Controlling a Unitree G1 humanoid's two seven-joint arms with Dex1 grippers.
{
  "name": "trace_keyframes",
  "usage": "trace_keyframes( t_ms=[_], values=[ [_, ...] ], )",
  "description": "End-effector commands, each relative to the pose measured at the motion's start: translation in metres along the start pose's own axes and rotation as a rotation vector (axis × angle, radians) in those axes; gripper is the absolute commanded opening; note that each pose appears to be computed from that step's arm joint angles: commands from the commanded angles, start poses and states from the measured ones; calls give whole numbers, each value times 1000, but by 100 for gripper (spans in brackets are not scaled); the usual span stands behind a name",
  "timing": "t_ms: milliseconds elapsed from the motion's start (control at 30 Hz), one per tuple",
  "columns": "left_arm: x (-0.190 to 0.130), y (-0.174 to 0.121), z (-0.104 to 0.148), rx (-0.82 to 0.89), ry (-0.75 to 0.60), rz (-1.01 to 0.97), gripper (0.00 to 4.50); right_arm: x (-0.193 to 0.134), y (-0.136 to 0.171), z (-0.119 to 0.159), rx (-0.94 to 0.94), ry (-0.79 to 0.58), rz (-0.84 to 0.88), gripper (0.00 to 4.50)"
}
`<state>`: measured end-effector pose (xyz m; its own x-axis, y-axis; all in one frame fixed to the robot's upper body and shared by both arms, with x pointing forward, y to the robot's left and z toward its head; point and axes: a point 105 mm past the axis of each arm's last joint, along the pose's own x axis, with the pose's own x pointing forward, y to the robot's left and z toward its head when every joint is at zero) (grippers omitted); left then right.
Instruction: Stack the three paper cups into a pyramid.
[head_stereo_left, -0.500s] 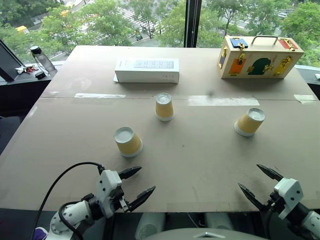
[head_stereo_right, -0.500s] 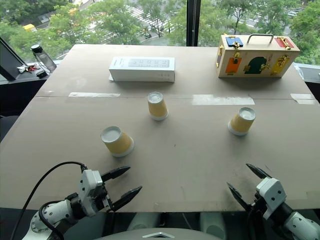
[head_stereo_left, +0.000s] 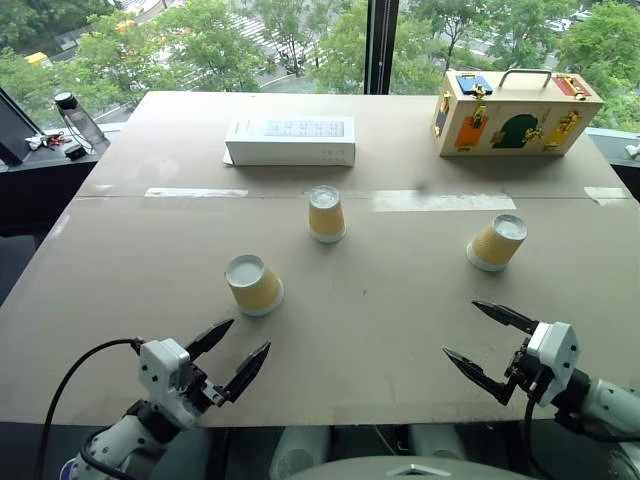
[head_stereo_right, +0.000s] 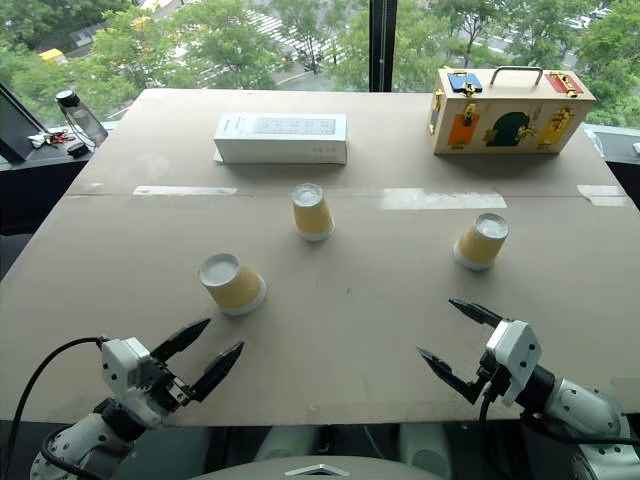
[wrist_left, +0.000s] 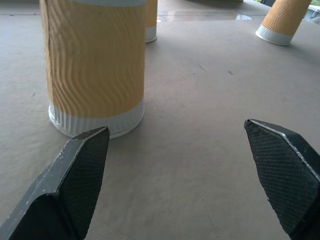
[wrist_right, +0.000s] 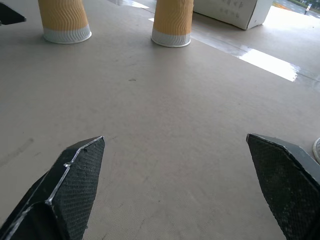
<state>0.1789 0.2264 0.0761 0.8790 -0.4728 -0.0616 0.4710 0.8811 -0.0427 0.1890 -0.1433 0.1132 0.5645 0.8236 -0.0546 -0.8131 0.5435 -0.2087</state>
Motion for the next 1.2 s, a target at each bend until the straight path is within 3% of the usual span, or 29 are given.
trace_keyframes(
  t_ms=[33, 367, 667, 800, 833, 1000, 1200],
  values=[
    [9, 0, 25, 26, -60, 23, 443, 9, 12, 21, -36, -63, 105, 450],
    [45, 12, 56, 68, -63, -63, 443, 15, 21, 44, -40, -141, 225, 450],
    [67, 16, 59, 125, -37, -151, 443, 13, 26, 49, -7, -150, 224, 450],
    [71, 16, 56, 163, -14, -186, 265, 14, 25, 49, -8, -145, 201, 450],
    [72, 16, 56, 176, -10, -192, 247, 14, 25, 49, -9, -144, 196, 450],
    [80, 15, 63, 208, -39, -229, 246, 14, 25, 47, -12, -139, 165, 450],
    [109, -10, 82, 175, -66, -436, 246, 13, 23, 44, -28, -120, 117, 450]
  ],
)
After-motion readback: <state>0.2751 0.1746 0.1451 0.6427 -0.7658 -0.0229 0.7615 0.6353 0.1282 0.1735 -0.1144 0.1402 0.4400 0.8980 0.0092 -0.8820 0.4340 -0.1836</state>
